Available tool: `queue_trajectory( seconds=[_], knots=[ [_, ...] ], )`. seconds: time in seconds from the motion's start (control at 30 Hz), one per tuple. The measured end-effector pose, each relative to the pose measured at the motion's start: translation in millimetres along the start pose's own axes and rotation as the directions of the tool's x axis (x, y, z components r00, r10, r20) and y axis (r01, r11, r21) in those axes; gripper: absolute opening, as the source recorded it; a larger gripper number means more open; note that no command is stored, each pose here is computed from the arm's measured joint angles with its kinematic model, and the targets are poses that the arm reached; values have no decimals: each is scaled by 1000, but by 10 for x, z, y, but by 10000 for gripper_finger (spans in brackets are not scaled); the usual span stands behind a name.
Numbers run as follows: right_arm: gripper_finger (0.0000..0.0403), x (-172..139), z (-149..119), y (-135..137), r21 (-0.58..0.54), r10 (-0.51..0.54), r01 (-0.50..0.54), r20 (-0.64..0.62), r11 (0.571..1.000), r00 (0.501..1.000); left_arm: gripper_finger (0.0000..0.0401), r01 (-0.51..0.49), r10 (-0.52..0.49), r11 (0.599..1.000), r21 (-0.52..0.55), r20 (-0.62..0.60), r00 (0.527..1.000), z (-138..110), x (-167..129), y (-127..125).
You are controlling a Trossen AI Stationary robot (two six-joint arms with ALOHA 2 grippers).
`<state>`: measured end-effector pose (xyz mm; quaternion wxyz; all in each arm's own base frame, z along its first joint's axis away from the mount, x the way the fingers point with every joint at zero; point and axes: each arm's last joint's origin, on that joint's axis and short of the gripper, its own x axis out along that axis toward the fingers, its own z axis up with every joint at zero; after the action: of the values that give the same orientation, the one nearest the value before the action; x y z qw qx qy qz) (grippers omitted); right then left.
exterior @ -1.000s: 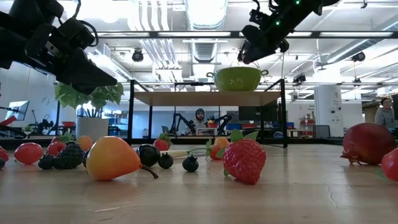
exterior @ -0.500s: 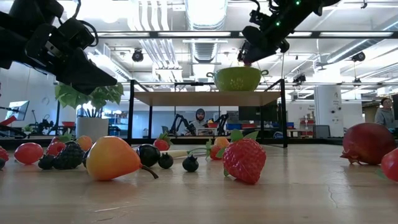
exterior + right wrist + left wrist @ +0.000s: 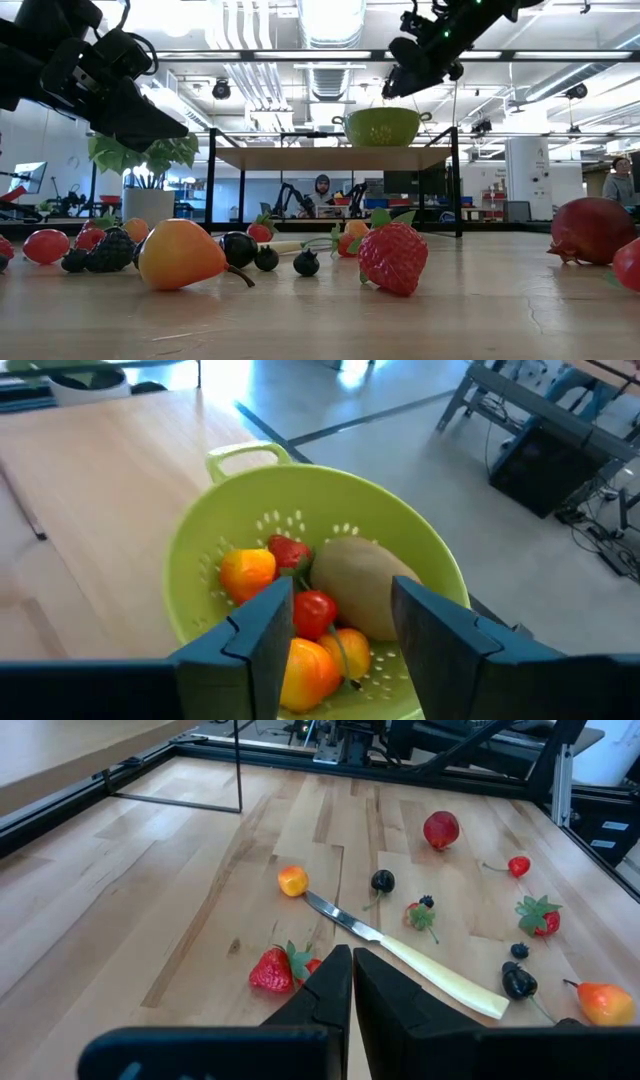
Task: Pick & Place Fruit
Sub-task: Put the red cherry into the strainer bowl
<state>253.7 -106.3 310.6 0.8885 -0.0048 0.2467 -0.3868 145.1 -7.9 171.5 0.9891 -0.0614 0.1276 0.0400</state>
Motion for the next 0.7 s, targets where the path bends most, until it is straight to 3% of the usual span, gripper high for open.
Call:
queue_trajectory(
  seconds=[0.3,0.7],
  knots=[
    [175,-241,93,298,-106,144,-143,1,984,990,20,0,0,1000,0,0,1000,0,0,0],
    [129,-865,-15,897,-297,391,-401,-94,866,915,20,0,0,1000,0,0,1000,0,0,0]
  ],
)
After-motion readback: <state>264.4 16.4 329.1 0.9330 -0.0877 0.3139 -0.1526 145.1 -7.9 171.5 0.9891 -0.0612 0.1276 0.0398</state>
